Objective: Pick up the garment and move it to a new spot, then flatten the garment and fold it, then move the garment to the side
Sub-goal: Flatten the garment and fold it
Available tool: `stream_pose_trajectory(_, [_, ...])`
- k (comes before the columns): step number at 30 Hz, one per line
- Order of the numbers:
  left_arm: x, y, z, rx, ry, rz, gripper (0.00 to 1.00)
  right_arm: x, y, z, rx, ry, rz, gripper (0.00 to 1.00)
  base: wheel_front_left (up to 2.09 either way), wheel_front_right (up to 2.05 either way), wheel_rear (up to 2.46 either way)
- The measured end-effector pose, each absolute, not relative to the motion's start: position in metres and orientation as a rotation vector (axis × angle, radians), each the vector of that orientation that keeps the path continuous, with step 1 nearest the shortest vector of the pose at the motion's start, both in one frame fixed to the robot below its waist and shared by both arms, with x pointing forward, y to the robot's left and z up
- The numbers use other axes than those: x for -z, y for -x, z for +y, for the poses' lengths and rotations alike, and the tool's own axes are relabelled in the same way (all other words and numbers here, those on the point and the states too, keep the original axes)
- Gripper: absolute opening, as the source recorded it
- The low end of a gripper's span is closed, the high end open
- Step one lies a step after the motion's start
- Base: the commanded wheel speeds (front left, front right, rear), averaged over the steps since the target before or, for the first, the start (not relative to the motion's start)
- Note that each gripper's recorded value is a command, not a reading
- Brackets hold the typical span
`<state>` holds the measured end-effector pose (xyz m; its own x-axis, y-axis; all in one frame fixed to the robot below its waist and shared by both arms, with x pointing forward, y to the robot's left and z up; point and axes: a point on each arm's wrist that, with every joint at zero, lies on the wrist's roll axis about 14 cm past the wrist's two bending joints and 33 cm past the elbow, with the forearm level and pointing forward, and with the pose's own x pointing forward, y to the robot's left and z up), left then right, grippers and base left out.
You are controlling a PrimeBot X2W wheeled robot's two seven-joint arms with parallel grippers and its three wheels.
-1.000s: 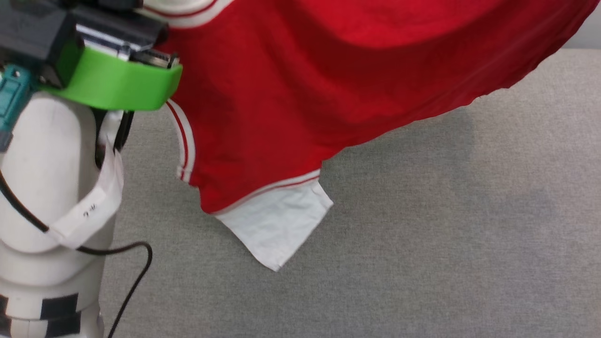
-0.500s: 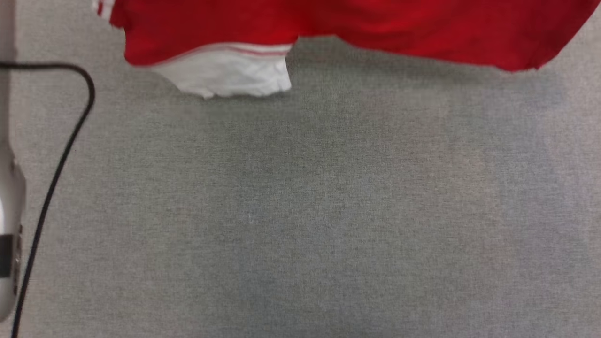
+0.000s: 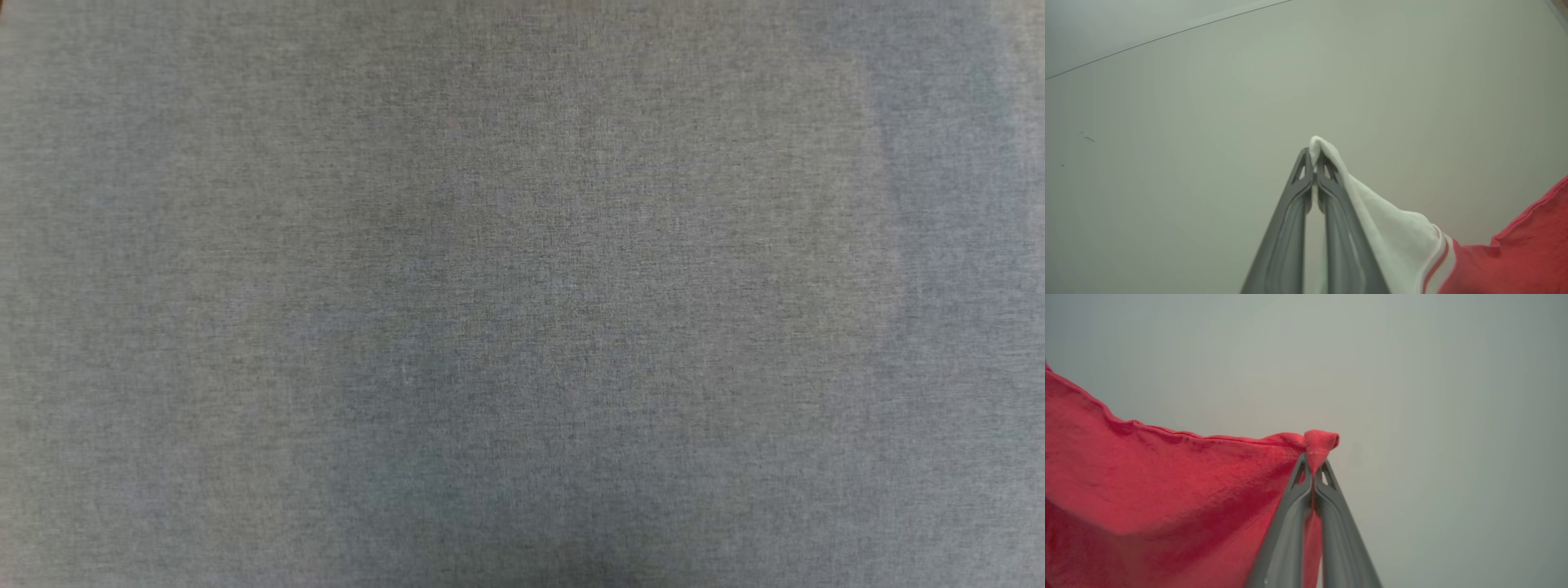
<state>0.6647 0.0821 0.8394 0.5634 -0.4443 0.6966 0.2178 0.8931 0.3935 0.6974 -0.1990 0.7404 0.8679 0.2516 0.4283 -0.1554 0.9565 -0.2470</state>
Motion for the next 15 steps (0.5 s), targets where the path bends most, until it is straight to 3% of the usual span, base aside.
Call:
stream_pose_trajectory(7, [-0.78, -0.69, 0.082, 0.414, -0.256, -0.781, 0.0, -0.672, -0.715, -0.194, -0.238, 0.216, -0.354, 0.0, 0.0, 0.0, 0.0])
stream_pose_trajectory(15, [-0.704, -0.684, 0.091, 0.427, -0.236, -0.639, 0.0, -0.587, -0.698, -0.184, -0.29, 0.192, -0.183, 0.0, 0.0, 0.0, 0.0])
